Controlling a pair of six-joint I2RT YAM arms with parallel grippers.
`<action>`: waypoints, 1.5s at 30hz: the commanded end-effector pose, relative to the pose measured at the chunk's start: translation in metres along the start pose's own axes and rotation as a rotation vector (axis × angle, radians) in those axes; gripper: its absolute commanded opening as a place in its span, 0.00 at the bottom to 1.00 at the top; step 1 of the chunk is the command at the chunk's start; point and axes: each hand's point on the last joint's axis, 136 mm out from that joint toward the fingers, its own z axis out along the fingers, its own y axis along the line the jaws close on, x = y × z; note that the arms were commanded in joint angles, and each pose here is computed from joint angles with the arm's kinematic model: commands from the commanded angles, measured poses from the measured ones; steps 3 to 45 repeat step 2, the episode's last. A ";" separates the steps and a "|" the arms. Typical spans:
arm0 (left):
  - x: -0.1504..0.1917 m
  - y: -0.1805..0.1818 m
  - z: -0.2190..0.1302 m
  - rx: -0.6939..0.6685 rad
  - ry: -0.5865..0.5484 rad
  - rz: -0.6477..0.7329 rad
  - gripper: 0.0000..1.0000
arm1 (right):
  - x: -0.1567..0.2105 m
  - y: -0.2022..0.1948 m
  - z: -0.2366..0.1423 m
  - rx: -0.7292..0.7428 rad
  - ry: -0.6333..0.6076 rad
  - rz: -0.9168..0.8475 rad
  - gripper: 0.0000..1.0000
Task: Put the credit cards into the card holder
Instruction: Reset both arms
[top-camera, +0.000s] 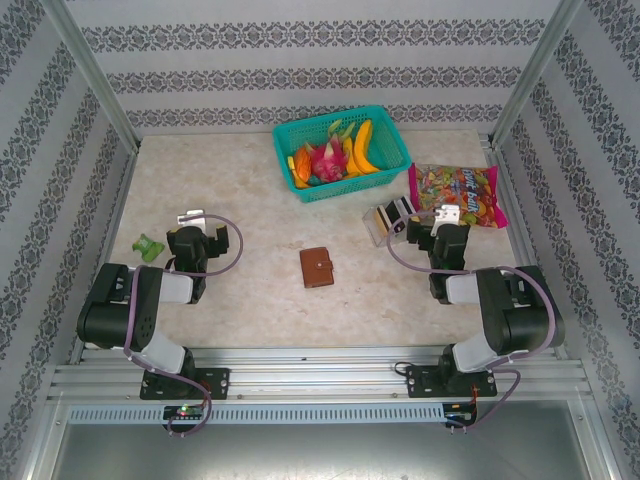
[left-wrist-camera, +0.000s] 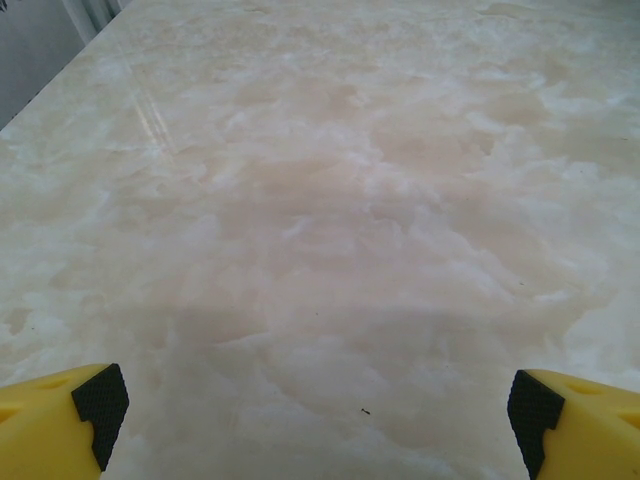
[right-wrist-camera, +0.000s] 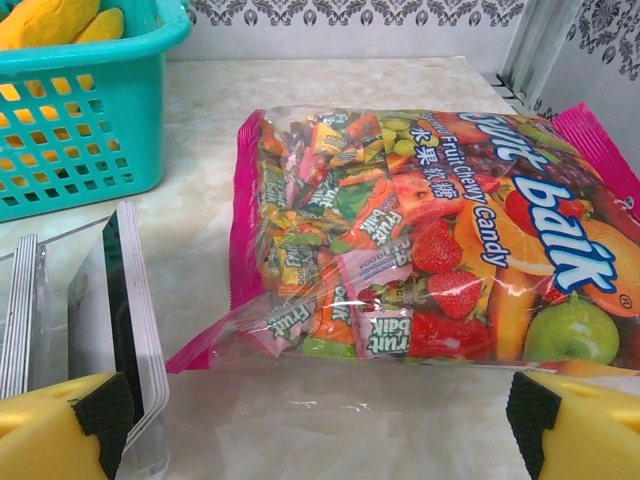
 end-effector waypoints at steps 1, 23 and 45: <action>-0.017 0.000 0.002 0.011 -0.057 -0.016 1.00 | -0.016 -0.001 0.001 0.014 -0.045 -0.002 0.97; -0.017 0.000 0.002 0.011 -0.057 -0.016 1.00 | -0.016 -0.001 0.000 0.011 -0.046 -0.004 0.97; -0.017 0.000 0.002 0.011 -0.057 -0.016 1.00 | -0.016 -0.001 0.000 0.011 -0.046 -0.004 0.97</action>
